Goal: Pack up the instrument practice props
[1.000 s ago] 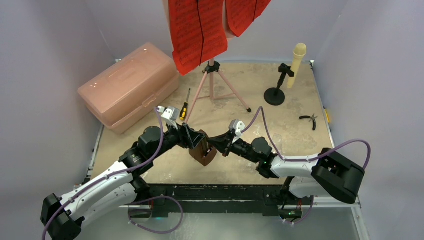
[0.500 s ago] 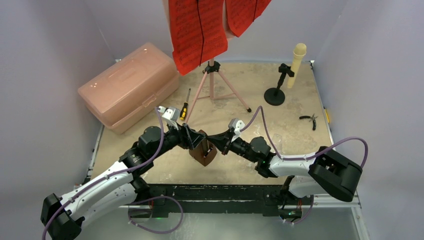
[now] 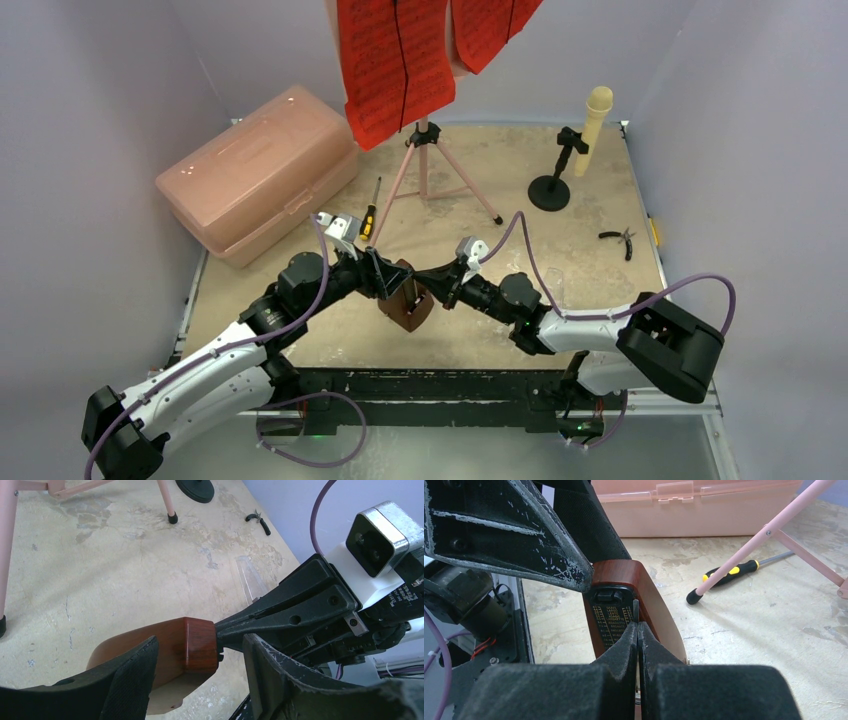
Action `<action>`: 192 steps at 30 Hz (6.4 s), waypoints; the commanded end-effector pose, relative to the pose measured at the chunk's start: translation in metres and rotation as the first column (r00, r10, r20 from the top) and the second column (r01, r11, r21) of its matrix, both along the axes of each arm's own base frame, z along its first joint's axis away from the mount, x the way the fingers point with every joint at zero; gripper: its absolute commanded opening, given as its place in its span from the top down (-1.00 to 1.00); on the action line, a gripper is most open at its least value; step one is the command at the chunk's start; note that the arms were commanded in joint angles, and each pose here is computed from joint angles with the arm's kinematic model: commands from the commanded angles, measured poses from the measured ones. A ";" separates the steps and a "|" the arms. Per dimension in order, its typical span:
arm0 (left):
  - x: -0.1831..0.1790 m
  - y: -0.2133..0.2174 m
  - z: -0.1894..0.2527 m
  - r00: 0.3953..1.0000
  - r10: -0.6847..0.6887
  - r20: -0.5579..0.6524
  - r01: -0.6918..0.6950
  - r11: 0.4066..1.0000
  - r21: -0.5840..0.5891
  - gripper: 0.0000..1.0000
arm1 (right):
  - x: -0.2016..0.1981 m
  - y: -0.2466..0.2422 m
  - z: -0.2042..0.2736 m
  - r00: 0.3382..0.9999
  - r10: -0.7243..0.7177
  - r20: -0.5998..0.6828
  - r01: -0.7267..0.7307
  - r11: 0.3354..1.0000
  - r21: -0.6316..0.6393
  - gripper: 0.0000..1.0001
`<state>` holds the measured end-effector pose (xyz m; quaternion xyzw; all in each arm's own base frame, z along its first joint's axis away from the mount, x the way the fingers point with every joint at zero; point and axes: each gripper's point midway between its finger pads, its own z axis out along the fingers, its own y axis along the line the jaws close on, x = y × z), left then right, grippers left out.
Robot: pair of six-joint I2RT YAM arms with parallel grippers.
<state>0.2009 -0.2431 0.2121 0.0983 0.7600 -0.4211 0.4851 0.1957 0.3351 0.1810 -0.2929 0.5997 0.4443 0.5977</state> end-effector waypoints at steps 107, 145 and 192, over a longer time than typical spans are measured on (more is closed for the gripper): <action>-0.016 0.103 0.071 0.943 0.148 0.297 -0.232 0.934 0.272 -0.99 | 0.081 -0.320 -0.111 -0.129 -0.900 -0.417 0.496 0.305 -0.813 -0.95; -0.022 0.102 0.075 0.941 0.129 0.313 -0.212 0.944 0.251 -0.98 | 0.061 -0.278 -0.145 -0.042 -0.825 -0.564 0.236 0.541 -0.808 -0.22; 0.012 0.120 0.052 0.937 0.256 0.237 -0.325 0.889 0.324 -0.98 | 0.095 -0.131 -0.120 0.665 -0.637 -0.391 0.202 0.657 -0.726 0.29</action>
